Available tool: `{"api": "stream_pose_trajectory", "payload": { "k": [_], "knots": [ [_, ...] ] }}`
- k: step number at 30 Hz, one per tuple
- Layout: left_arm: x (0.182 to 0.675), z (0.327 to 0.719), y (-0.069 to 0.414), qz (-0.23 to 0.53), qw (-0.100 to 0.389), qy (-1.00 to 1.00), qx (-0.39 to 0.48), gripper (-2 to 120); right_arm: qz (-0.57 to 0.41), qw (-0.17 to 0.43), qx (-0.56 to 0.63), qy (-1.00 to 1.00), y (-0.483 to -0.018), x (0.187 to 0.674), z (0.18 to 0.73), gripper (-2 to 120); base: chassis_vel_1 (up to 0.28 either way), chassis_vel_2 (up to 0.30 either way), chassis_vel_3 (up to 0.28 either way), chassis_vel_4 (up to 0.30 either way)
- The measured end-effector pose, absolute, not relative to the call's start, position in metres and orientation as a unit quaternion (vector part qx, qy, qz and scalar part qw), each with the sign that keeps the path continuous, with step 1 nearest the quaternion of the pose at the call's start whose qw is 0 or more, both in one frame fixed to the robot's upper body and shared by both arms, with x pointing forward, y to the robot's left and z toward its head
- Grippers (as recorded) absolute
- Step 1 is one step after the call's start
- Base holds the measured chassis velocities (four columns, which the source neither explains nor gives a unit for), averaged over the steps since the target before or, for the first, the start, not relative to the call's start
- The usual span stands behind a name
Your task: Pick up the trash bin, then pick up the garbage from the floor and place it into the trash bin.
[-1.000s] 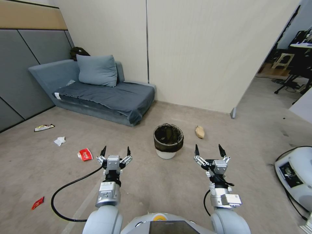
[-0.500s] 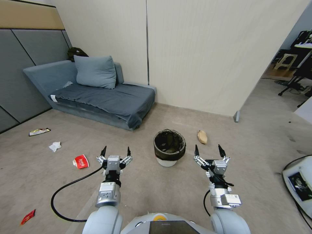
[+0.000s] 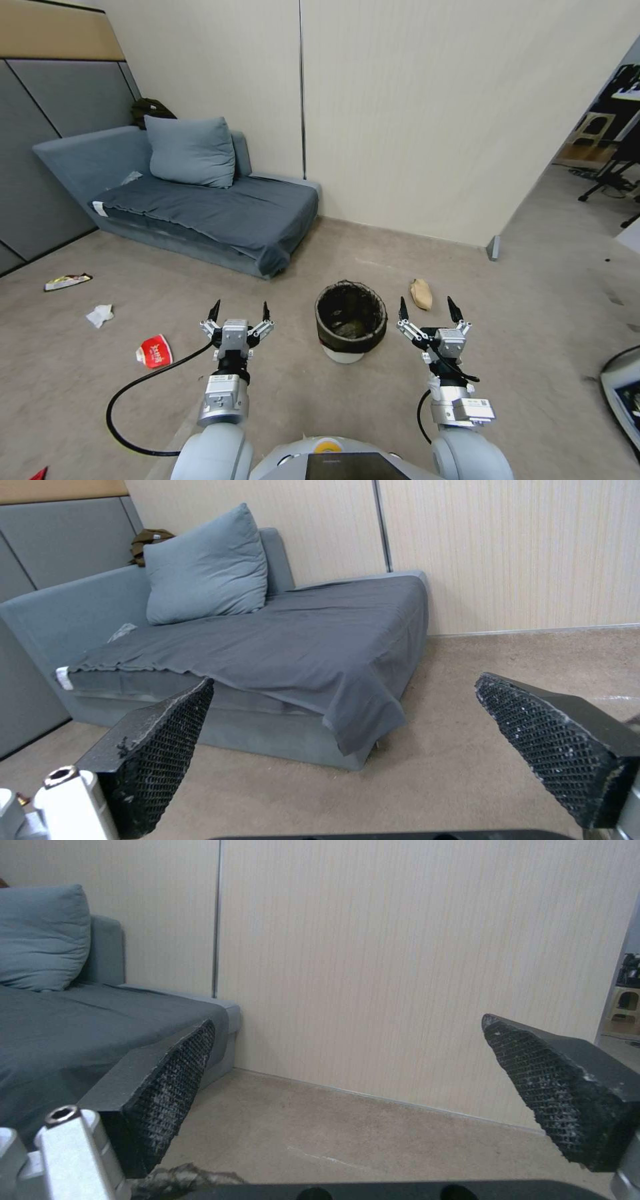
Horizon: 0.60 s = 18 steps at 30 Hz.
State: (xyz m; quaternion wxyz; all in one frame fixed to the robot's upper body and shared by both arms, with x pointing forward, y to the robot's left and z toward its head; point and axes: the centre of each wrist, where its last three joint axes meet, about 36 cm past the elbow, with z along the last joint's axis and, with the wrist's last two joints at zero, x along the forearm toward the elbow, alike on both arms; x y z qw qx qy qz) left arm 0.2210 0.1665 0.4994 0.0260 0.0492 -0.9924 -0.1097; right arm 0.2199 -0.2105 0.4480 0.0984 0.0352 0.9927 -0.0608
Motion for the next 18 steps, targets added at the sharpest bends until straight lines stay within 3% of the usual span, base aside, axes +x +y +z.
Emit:
{"api": "stream_pose_trajectory", "payload": {
  "k": [9,18],
  "knots": [
    [0.2207,0.4981,0.1656,-0.112,0.027,-0.992,0.046,100,-0.063,0.114,0.04,0.991,-0.2101,0.2211,0.4456,100,-0.125,0.134,0.132,-0.127],
    [0.2205,0.4991,0.1662,-0.111,0.026,-0.992,0.046,100,-0.084,0.124,0.036,0.988,-0.2105,0.2213,0.4422,100,-0.026,0.012,0.022,-0.027]
  ]
}}
